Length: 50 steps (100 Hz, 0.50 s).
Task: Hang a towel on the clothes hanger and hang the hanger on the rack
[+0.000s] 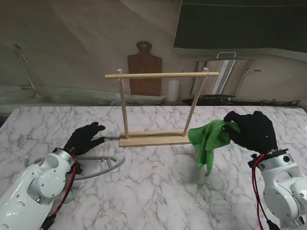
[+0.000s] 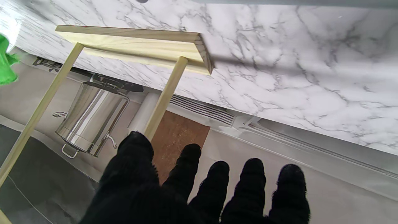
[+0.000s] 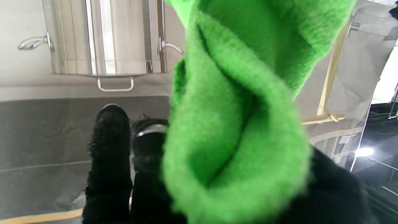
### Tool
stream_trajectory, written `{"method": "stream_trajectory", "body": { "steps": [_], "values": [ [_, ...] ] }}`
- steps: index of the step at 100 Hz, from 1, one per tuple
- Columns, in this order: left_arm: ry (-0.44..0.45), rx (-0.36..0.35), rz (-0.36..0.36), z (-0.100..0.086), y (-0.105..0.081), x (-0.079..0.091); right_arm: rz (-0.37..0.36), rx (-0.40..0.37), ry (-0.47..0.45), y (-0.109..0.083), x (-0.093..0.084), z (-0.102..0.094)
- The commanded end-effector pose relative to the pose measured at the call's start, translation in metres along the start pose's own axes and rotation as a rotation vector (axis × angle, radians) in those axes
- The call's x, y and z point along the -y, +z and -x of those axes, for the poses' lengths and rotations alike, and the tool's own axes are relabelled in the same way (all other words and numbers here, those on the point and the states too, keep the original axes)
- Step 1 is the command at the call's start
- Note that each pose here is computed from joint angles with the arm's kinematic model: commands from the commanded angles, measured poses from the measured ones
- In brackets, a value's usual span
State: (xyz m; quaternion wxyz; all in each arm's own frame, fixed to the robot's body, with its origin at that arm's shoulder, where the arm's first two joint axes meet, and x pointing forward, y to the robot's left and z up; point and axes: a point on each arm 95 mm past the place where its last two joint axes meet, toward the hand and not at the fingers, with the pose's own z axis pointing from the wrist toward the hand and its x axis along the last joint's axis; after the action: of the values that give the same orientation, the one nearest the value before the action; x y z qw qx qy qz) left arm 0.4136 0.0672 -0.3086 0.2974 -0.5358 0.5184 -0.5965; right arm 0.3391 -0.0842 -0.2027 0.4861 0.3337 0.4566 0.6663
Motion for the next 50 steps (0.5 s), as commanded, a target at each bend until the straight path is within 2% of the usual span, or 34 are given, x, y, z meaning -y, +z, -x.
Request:
{"method": "stream_trajectory", "body": {
  "steps": [1, 12, 27, 33, 50],
  "values": [
    [0.009, 0.019, 0.022, 0.008, -0.001, -0.004, -0.019, -0.024, -0.031, 0.001, -0.005, -0.003],
    [0.013, 0.03, 0.025, 0.013, -0.001, -0.007, -0.068, -0.056, -0.096, -0.003, 0.001, -0.002],
    [0.057, 0.045, 0.056, 0.02, -0.002, -0.01, -0.17, -0.084, -0.153, -0.008, 0.016, 0.003],
    [0.072, 0.049, 0.063, 0.022, -0.003, -0.01, -0.164, -0.075, -0.163, -0.009, 0.019, 0.005],
    [0.144, 0.058, 0.096, 0.035, -0.009, -0.004, -0.069, -0.06, -0.161, -0.011, 0.014, 0.011]
  ]
}}
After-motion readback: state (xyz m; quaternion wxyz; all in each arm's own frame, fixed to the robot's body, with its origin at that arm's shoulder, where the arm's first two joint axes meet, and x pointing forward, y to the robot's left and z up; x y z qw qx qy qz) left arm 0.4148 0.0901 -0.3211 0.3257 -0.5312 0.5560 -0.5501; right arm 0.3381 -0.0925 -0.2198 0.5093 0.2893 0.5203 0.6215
